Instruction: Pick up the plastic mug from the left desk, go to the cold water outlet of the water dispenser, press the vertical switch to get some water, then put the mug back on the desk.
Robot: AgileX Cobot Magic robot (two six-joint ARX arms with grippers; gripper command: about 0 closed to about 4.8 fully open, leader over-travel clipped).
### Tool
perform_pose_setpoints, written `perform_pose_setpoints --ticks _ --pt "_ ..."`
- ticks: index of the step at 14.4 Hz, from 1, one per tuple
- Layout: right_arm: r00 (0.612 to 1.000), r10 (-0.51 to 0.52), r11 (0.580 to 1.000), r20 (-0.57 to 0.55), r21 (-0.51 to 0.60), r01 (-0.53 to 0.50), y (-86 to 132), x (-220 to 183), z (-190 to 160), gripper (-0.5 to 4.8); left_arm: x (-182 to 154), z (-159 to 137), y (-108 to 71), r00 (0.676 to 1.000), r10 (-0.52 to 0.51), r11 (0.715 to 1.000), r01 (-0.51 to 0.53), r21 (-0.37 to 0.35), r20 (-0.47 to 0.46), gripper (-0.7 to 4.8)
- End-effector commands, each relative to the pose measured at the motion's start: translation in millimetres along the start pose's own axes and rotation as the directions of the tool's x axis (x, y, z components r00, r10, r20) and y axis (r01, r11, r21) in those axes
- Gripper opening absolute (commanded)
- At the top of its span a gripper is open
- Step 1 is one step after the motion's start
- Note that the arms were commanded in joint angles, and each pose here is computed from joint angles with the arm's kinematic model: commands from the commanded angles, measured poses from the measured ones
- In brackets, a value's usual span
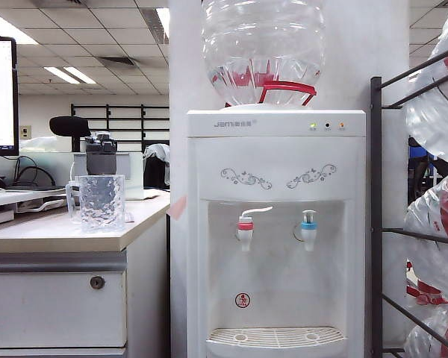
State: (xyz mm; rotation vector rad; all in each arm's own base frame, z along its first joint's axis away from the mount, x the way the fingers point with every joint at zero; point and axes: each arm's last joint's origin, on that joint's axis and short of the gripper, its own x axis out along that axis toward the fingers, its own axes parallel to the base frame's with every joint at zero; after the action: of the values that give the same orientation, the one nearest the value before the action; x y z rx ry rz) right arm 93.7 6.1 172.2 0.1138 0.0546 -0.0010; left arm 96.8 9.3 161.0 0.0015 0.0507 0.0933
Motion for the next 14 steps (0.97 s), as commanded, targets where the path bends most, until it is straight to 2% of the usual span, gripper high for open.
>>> perform_pose_setpoints --ticks 1,3,4,6,8,9,14 --pt "0.991 -0.040 0.999 0.127 0.029 0.036 2 -14 42 -0.05 -7 28 0.6 0.997 0.019 0.997 -0.013 -0.081 0.075 -0.05" --pt "0.991 -0.037 0.999 0.131 0.029 0.034 4 -25 65 -0.05 -13 54 1.0 0.996 0.028 0.994 -0.020 -0.108 0.079 -0.05" --pt "0.982 -0.032 0.999 0.186 0.036 0.025 8 -36 103 -0.05 -8 101 1.8 0.989 0.052 0.994 -0.037 -0.107 0.138 -0.05" --pt "0.982 -0.024 0.999 0.189 0.035 0.018 10 -35 124 -0.05 9 122 1.2 0.992 0.026 0.996 -0.015 -0.089 0.127 -0.05" --pt "0.982 -0.004 1.000 0.188 0.031 -0.002 14 -26 146 -0.05 37 130 -1.1 0.997 -0.054 0.994 0.058 -0.087 0.051 -0.05" --pt "0.981 0.061 0.998 0.185 0.019 -0.065 19 -18 159 -0.05 64 125 -2.8 0.993 -0.113 0.989 0.116 -0.087 0.032 -0.05" --pt "0.978 0.115 0.993 0.173 0.010 -0.118 23 -8 174 -0.05 116 103 -3.1 0.993 -0.116 0.989 0.116 -0.090 -0.001 -0.05"
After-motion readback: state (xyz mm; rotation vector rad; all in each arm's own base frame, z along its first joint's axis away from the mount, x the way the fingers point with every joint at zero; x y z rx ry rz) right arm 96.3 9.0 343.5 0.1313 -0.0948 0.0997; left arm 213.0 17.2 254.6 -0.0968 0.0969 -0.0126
